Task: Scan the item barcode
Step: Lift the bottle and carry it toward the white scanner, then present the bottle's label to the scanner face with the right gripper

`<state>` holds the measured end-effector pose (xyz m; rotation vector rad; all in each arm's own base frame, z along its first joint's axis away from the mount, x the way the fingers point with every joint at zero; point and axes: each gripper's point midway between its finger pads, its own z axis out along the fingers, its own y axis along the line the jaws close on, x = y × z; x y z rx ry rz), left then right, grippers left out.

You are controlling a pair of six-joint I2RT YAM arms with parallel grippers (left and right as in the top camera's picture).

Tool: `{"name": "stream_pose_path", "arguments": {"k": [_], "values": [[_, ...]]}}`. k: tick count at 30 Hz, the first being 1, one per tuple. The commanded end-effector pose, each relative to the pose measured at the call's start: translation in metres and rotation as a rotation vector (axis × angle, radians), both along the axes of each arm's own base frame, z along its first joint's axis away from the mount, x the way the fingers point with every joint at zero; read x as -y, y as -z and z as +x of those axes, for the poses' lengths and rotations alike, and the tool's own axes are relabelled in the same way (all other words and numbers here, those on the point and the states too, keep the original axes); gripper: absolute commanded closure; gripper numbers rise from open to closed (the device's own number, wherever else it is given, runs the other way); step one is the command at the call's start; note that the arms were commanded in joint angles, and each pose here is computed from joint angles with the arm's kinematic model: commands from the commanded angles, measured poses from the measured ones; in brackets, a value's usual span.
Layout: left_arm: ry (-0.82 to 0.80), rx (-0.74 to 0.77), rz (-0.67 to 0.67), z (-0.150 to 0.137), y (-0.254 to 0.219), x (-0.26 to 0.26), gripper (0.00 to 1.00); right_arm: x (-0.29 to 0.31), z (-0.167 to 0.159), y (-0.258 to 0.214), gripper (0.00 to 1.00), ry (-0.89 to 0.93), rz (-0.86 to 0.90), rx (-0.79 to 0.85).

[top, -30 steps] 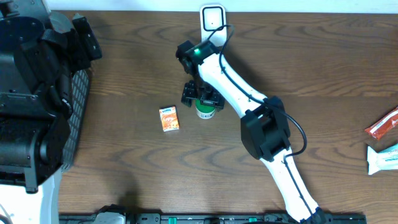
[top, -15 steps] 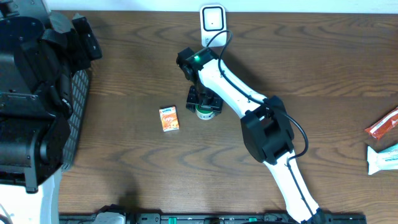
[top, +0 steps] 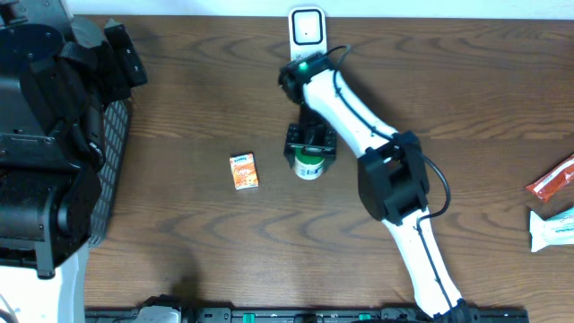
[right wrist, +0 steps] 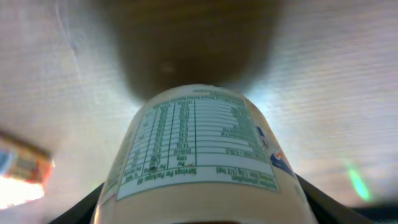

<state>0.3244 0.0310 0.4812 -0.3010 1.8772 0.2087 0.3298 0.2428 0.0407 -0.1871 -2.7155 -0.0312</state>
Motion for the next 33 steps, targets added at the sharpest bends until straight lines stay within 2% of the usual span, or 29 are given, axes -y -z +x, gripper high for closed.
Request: {"name": "stream_pose_path", "arguments": {"k": [1, 5, 12, 18, 24, 28, 33], "values": [[-0.010, 0.003, -0.006, -0.001, 0.000, -0.002, 0.02, -0.018, 0.009, -0.030, 0.41, -0.106, 0.240, 0.017], [-0.010, 0.003, -0.006, -0.001, 0.000, -0.002, 0.02, -0.036, 0.006, -0.051, 0.39, -0.095, 0.432, -0.013], [-0.010, 0.003, -0.007, -0.001, 0.000, -0.002, 0.02, -0.045, 0.006, -0.067, 0.39, -0.063, 0.523, -0.023], [-0.010, 0.003, -0.006, -0.001, 0.000, -0.002, 0.02, -0.048, 0.002, -0.068, 0.41, -0.096, 0.524, -0.016], [-0.010, 0.003, -0.006, -0.001, 0.000, -0.002, 0.02, -0.040, 0.002, -0.067, 0.51, -0.184, 0.435, 0.055], [-0.010, 0.003, -0.006, -0.001, 0.000, -0.002, 0.02, -0.044, -0.002, -0.084, 0.59, -0.209, 0.442, 0.095], [-0.010, 0.003, -0.006, -0.001, 0.000, -0.002, 0.02, -0.031, -0.002, -0.120, 0.58, -0.248, 0.354, 0.238]]}}
